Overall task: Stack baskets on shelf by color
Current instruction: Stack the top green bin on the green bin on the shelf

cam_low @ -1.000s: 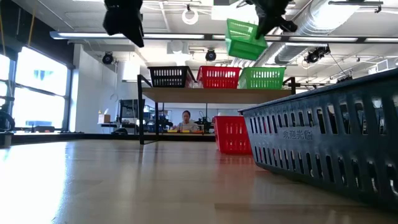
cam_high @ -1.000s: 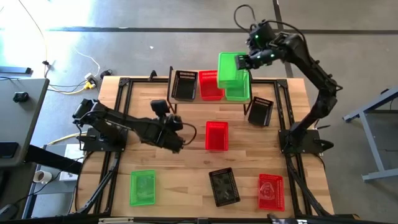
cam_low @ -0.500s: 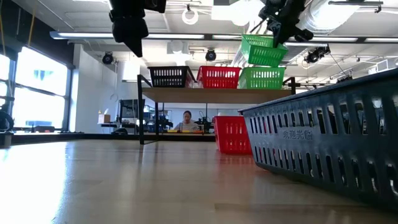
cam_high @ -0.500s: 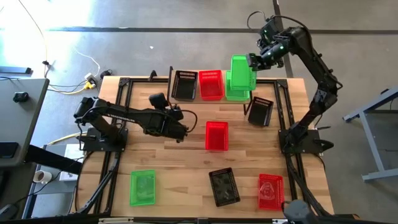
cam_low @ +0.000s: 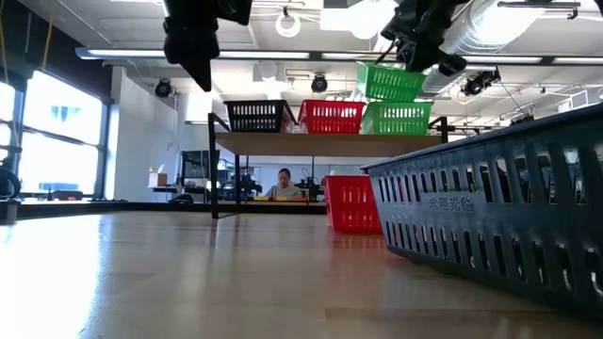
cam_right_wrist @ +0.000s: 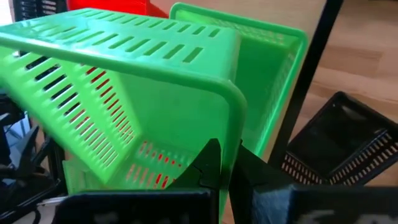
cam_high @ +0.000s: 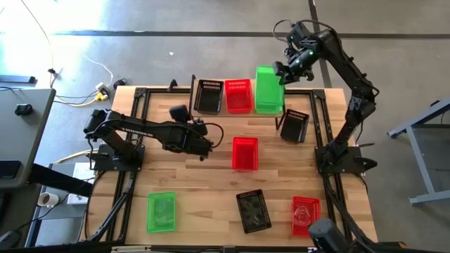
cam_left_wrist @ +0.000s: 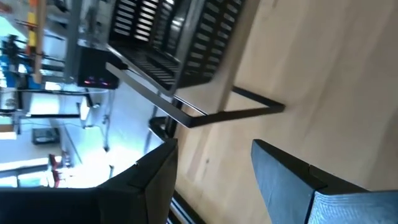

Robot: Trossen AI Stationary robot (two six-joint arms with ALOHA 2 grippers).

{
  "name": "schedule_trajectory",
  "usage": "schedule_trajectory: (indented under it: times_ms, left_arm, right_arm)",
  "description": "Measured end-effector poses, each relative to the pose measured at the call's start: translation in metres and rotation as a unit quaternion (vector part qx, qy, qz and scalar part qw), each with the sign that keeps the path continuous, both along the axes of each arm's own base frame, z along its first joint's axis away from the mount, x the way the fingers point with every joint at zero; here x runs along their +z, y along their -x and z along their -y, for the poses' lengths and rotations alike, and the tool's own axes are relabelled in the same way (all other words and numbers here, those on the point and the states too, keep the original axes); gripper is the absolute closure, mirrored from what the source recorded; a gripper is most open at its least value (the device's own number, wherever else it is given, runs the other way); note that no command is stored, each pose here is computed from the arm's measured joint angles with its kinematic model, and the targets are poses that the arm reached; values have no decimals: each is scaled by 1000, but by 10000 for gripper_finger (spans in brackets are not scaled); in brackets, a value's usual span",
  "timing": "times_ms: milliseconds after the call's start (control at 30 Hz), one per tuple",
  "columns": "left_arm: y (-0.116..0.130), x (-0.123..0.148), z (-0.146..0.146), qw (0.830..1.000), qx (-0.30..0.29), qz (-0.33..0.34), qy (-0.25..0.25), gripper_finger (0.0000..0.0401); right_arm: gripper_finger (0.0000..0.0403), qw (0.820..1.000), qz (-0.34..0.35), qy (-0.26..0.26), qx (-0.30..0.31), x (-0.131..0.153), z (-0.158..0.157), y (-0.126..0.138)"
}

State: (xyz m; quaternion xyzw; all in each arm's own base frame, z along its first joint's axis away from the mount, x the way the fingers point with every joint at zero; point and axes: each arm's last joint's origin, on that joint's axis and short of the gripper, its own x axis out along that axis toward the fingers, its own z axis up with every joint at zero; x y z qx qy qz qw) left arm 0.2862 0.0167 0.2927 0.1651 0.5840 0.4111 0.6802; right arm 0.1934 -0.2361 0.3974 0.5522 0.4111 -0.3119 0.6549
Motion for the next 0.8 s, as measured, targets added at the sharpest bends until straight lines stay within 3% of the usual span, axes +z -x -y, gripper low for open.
schedule_trajectory:
  times_ms: [200,800]
  left_arm:
    - [0,-1,1,1000,-5,-7,26,206]
    - [0,-1,2,1000,-3,-4,28,206]
  right_arm:
    - [403,1000,-1,-6,-9,-1,0,0]
    - [403,999,-32,13,-3,-2,-10,-13]
